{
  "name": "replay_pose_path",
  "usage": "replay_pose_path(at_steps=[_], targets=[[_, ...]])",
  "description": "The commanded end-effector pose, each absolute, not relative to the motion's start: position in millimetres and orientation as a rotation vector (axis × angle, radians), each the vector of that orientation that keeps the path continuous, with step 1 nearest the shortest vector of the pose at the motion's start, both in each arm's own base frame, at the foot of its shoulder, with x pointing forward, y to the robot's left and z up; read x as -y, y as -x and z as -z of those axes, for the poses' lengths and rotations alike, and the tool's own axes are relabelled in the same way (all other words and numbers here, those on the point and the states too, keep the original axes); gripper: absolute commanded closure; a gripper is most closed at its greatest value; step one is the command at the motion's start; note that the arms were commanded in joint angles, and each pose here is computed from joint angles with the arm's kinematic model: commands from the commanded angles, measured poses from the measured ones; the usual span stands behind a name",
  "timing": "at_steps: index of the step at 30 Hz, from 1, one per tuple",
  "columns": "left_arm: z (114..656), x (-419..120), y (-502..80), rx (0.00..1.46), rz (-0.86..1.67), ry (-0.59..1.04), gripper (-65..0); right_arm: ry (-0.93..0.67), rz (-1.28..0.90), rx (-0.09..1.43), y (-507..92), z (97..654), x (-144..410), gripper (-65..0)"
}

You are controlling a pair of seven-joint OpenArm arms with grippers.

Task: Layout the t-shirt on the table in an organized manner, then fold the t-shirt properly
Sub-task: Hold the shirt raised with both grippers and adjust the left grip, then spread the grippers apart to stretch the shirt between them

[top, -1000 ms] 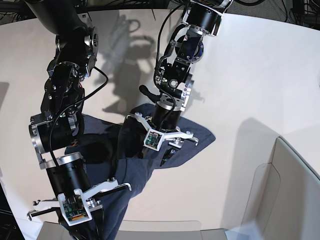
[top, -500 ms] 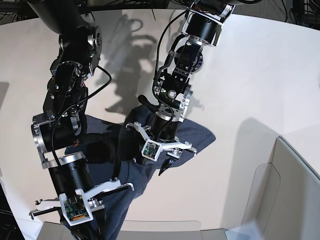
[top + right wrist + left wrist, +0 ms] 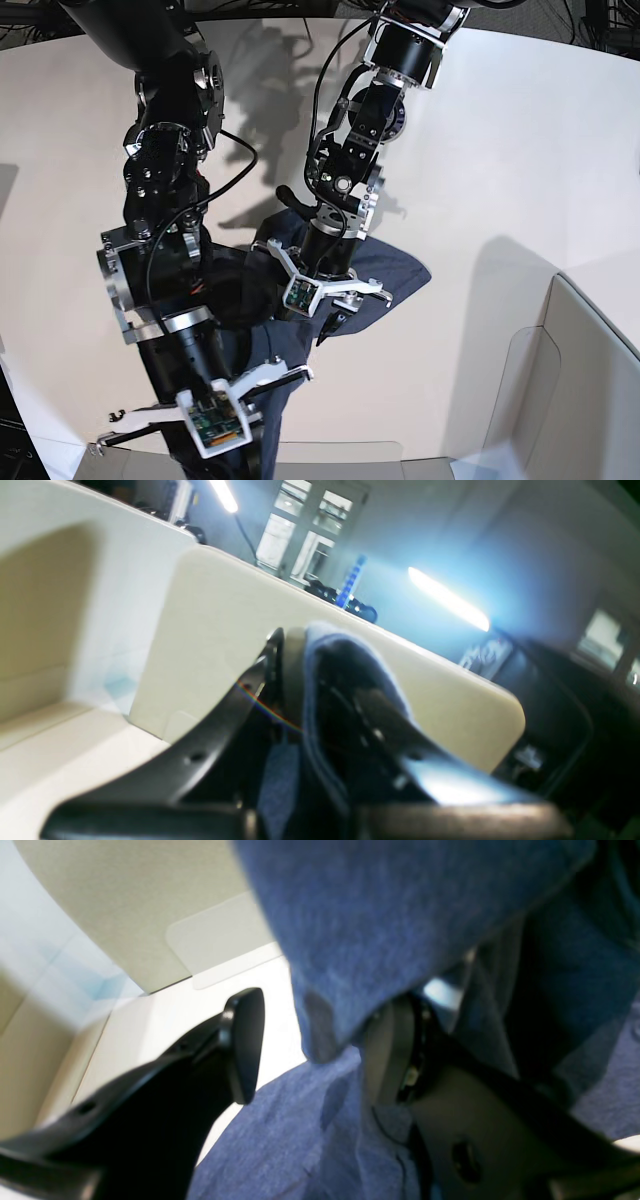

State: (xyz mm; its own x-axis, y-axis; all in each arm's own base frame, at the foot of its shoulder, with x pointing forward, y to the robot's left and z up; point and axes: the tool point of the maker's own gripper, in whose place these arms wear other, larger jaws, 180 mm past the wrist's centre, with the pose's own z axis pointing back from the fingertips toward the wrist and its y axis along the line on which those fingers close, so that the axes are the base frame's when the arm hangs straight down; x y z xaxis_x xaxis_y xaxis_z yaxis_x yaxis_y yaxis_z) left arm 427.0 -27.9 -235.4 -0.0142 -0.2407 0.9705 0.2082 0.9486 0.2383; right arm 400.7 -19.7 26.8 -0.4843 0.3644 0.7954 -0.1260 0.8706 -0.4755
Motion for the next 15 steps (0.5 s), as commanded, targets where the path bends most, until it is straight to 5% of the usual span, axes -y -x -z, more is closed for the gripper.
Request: replay_pose_path(at_steps=[1,15], targets=[[208.0,29.9,-431.3,1.625,0.340,-0.023,-29.6,0.170,-0.594,2.077,-391.9,-47.6,14.5,0.0],[217.6,27.6,-427.0,1.603,0.333,-0.022,-29.6,0.167,-0.572,2.078,-388.9,-49.5,1.2,0.0]])
